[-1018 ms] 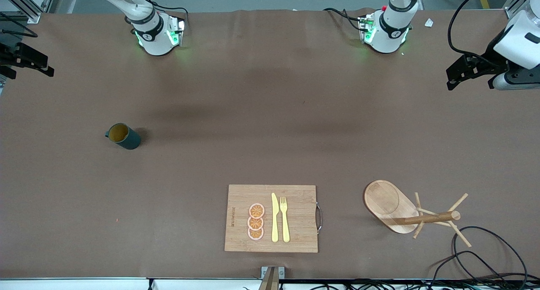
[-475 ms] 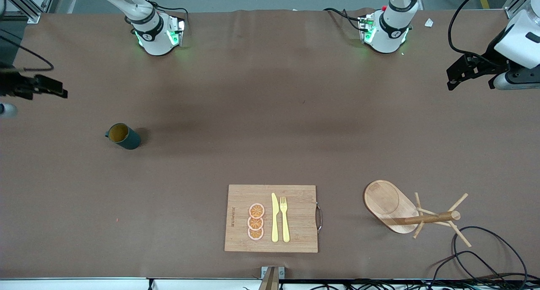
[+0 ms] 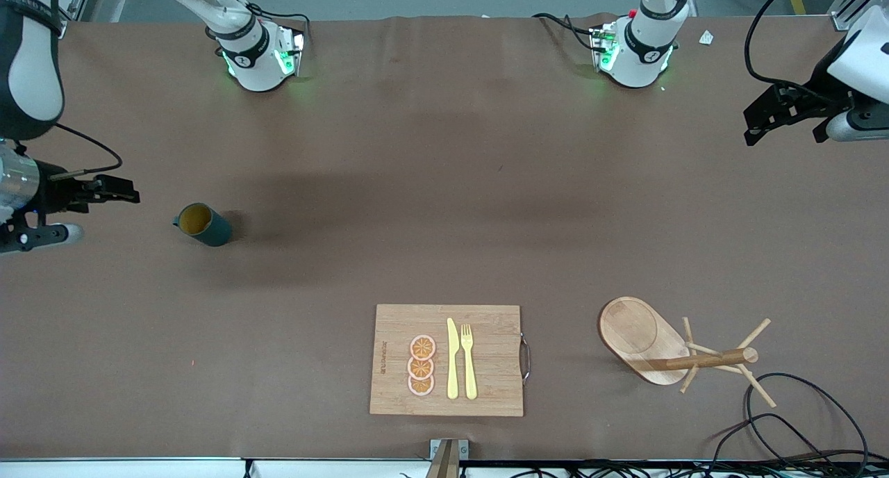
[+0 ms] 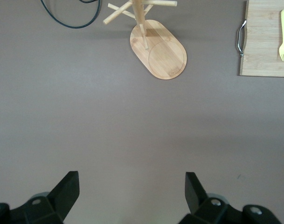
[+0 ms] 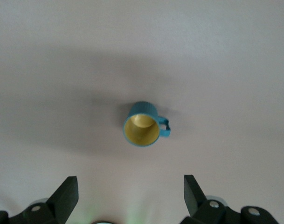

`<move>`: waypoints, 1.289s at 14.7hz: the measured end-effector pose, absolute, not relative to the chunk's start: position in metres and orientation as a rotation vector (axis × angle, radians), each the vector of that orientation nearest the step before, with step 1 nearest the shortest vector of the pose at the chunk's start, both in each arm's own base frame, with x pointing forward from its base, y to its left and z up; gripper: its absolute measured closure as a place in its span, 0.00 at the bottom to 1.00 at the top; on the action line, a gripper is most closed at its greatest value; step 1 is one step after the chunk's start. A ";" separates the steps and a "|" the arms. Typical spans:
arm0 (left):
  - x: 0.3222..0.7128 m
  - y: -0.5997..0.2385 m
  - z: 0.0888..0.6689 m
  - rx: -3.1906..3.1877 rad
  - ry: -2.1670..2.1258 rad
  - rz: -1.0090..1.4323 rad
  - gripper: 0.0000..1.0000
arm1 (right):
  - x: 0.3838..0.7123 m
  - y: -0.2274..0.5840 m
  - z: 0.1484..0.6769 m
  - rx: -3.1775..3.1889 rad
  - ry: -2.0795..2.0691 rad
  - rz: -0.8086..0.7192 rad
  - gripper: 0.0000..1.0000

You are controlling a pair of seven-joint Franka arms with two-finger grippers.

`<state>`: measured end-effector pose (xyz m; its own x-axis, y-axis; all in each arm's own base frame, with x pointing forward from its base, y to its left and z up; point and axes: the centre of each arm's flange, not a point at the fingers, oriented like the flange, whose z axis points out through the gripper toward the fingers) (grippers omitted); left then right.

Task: Pass cup and hang on rack
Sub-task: 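Reach the right gripper down to the teal mug and grasp it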

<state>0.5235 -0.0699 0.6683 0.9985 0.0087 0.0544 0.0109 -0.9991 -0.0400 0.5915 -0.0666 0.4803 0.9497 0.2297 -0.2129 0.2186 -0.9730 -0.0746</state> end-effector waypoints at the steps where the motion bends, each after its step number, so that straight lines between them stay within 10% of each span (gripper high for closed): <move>1: 0.523 -0.068 0.669 -3.100 -0.020 -0.083 0.00 | 0.590 -0.075 0.462 -3.040 -0.408 0.335 0.00; 10: 0.523 -0.066 0.669 -3.100 -0.027 -0.080 0.00 | 0.552 -0.099 0.292 -2.958 -0.787 0.267 0.00; 19: 0.523 -0.065 0.672 -3.101 -0.028 -0.090 0.00 | 0.540 -0.093 0.238 -2.929 -0.831 0.272 0.13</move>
